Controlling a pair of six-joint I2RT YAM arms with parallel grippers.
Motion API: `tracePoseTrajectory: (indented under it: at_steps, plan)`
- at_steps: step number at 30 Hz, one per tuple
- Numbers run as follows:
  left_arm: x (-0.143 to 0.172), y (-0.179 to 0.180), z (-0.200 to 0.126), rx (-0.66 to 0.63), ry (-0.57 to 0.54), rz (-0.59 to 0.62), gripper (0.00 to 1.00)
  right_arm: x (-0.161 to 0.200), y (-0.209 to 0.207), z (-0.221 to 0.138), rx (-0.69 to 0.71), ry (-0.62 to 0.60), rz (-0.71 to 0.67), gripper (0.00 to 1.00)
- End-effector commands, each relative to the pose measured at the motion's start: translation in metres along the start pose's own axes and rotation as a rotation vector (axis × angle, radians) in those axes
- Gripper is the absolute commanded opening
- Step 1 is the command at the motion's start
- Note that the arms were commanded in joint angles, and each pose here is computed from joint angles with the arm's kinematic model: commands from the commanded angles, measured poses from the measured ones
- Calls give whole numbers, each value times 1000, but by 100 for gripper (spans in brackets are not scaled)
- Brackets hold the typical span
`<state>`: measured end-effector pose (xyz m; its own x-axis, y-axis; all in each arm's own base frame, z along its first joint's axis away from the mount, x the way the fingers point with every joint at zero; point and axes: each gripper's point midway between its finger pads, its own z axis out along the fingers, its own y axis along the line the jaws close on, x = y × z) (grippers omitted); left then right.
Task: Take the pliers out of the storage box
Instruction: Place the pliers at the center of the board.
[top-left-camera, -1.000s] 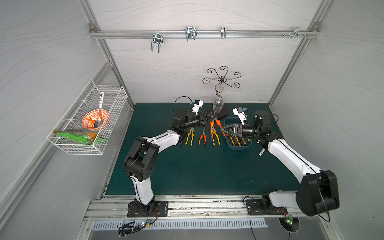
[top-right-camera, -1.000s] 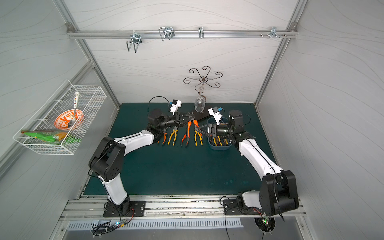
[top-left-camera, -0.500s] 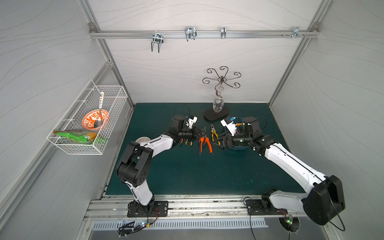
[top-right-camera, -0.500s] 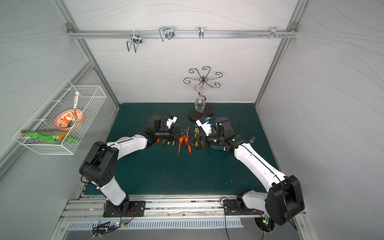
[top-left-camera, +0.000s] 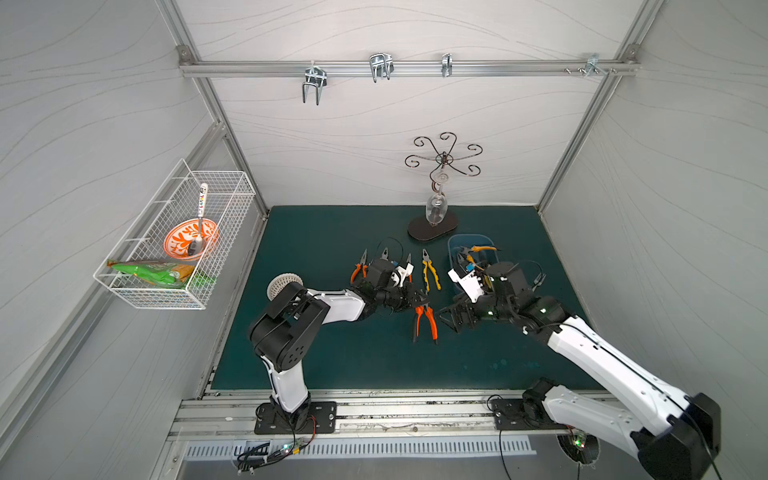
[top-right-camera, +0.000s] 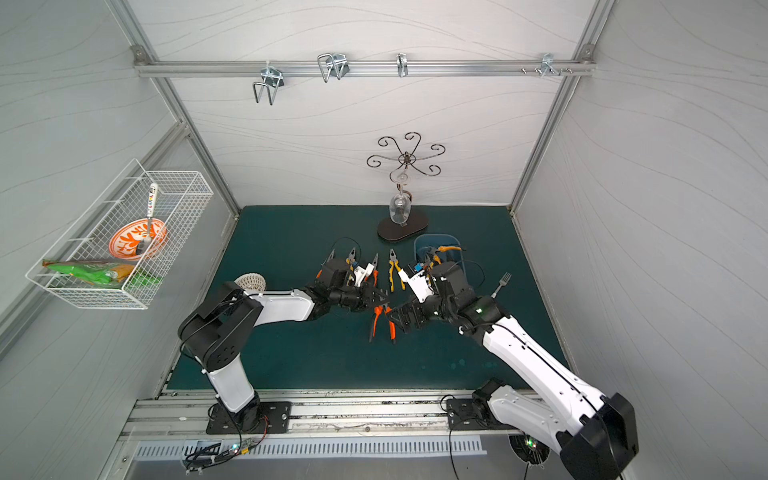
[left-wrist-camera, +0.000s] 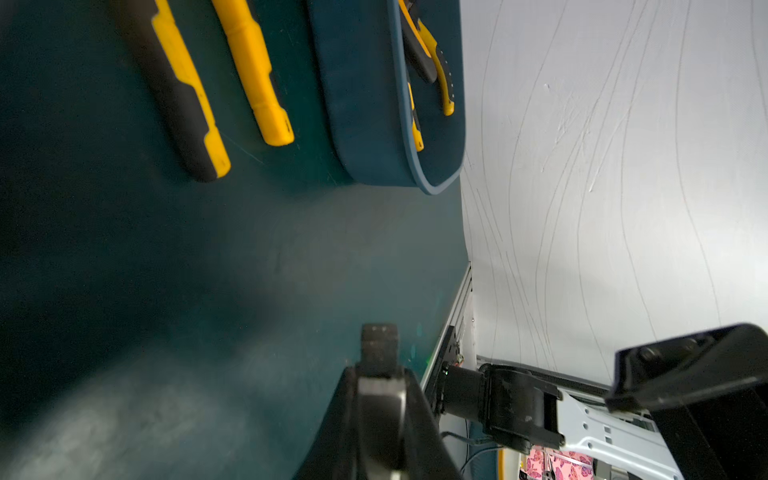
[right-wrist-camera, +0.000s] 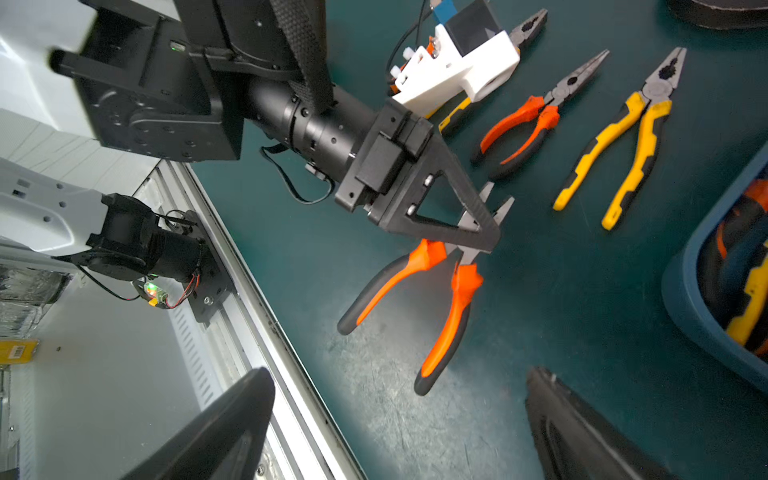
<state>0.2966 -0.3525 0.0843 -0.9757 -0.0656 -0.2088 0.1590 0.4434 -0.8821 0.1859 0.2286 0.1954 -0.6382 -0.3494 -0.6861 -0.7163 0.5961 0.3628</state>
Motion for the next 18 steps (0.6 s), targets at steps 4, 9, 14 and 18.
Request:
tracePoseTrajectory:
  at_steps: [4,9,14,18]
  plan:
    - [-30,-21,30,96,-103,50,0,24,-5,-10,59,81,76,99]
    - [-31,-7,52,77,-75,14,0,27,-6,-8,62,90,87,99]
    - [-26,4,64,30,-27,6,0,28,-12,-6,92,108,87,99]
    - [-23,15,62,-32,-16,1,11,27,-14,-6,108,105,83,99]
